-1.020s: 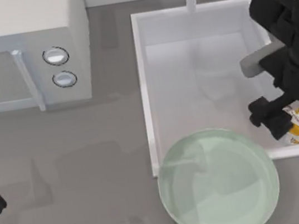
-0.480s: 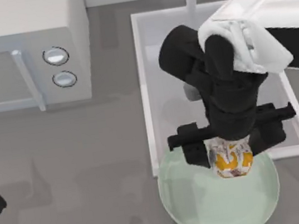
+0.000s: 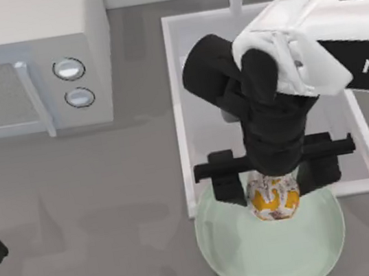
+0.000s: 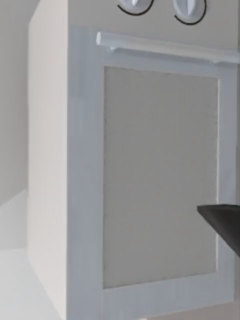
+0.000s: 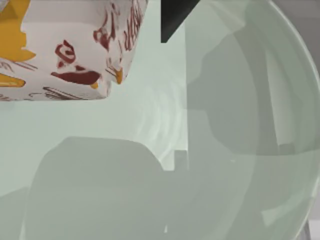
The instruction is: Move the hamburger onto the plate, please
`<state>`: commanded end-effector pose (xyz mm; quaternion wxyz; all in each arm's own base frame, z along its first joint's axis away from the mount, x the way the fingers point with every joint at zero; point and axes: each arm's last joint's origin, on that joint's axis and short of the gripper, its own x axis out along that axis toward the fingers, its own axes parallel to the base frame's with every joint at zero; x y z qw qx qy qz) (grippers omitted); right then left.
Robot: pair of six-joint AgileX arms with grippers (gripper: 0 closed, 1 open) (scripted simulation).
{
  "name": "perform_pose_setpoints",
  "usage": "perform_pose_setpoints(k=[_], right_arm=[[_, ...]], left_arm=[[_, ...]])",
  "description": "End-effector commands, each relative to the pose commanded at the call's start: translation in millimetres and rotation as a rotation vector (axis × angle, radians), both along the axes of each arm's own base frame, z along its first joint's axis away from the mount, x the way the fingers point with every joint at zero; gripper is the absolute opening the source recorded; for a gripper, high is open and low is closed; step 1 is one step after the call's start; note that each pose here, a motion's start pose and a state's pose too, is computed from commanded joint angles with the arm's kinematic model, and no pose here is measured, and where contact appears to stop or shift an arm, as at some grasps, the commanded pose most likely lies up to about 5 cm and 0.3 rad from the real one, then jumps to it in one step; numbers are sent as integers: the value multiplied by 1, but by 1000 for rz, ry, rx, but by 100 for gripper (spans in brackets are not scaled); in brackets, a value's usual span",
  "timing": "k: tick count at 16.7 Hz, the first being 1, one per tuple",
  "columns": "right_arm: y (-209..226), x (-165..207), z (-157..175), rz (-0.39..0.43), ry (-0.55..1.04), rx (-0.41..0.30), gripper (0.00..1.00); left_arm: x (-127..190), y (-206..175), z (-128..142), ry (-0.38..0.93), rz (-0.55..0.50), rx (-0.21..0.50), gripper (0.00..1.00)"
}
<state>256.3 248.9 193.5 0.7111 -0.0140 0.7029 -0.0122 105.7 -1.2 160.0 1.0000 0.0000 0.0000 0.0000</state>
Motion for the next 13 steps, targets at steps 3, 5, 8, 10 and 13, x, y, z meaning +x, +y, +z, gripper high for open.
perform_pose_setpoints(k=[3,5,8,10,13], right_arm=[[-2,0,-5,-5,4,-2,0],[-1,1,-15,-4,1,1,0],[-1,1,-28,-2,0,0,0],[-1,1,-38,-1,-5,5,0],[-1,0,-45,0,0,0,0]], left_arm=[[0,0,0,0,0,0,100],[0,0,0,0,0,0,100],[0,0,0,0,0,0,100],[0,0,0,0,0,0,100],[0,0,0,0,0,0,100]])
